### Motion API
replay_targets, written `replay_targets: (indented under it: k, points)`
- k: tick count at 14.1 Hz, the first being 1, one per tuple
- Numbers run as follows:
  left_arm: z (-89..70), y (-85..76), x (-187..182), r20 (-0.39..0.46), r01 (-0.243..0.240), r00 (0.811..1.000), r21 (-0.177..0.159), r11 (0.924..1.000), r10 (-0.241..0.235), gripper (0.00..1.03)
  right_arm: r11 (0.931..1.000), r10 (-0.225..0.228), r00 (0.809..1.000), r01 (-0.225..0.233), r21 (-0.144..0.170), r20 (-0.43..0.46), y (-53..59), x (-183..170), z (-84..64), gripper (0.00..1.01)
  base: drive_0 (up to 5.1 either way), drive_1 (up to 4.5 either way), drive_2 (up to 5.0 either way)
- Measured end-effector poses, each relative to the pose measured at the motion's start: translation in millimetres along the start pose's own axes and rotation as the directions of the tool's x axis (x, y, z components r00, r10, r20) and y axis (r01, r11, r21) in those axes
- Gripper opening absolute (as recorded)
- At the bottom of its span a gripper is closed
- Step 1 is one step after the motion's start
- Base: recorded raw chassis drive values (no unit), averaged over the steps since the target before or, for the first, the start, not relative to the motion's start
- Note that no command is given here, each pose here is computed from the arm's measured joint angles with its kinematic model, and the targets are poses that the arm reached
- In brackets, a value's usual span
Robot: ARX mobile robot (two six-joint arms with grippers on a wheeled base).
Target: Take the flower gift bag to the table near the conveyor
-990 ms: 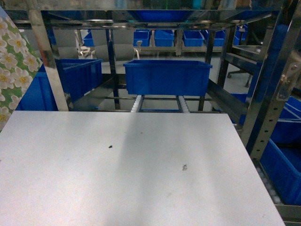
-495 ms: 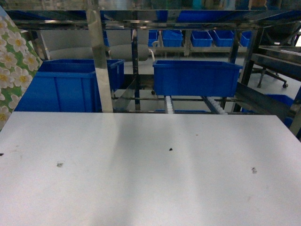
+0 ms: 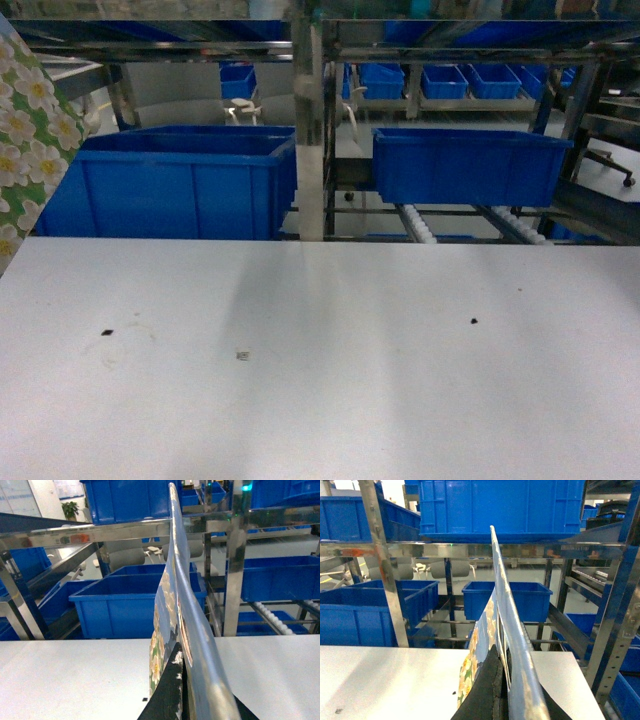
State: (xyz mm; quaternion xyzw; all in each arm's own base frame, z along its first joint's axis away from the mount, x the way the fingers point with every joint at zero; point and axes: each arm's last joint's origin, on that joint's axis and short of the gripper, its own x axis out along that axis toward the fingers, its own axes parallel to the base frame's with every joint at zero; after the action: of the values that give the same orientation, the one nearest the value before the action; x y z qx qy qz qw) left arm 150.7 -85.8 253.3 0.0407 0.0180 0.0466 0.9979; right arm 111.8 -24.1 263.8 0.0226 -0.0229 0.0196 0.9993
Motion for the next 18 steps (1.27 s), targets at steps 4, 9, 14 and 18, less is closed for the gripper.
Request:
replay_targets:
  k: [4, 9, 14, 18]
  points:
    - [0.1, -0.1, -0.1, 0.001, 0.001, 1.000, 0.000, 1.0000, -0.001, 0.02, 1.0000, 0.000, 1.000, 0.000, -0.001, 0.003, 0.1, -0.1, 0.3, 0.02, -5.0, 2.40, 2.4]
    - [-0.1, -0.2, 0.0, -0.001, 0.001, 1.000, 0.001, 1.0000, -0.001, 0.02, 1.0000, 0.000, 1.000, 0.000, 0.001, -0.001, 0.0, 0.0, -0.1, 0.02, -4.0, 1.86, 1.9]
    - [0.1, -0.1, -0.2, 0.000, 0.002, 1.000, 0.002, 1.0000, -0.002, 0.02, 1.0000, 0.003, 1.000, -0.003, 0.001, 0.002, 0.2, -0.2, 0.2, 0.02, 0.1, 1.30, -1.1]
    - [0.5, 0.2, -0.5, 0.002, 0.001, 1.000, 0.000, 1.0000, -0.001, 0.02, 1.0000, 0.001, 1.000, -0.001, 0.000, 0.006, 0.3, -0.7, 0.6, 0.02, 0.1, 4.39, -4.2]
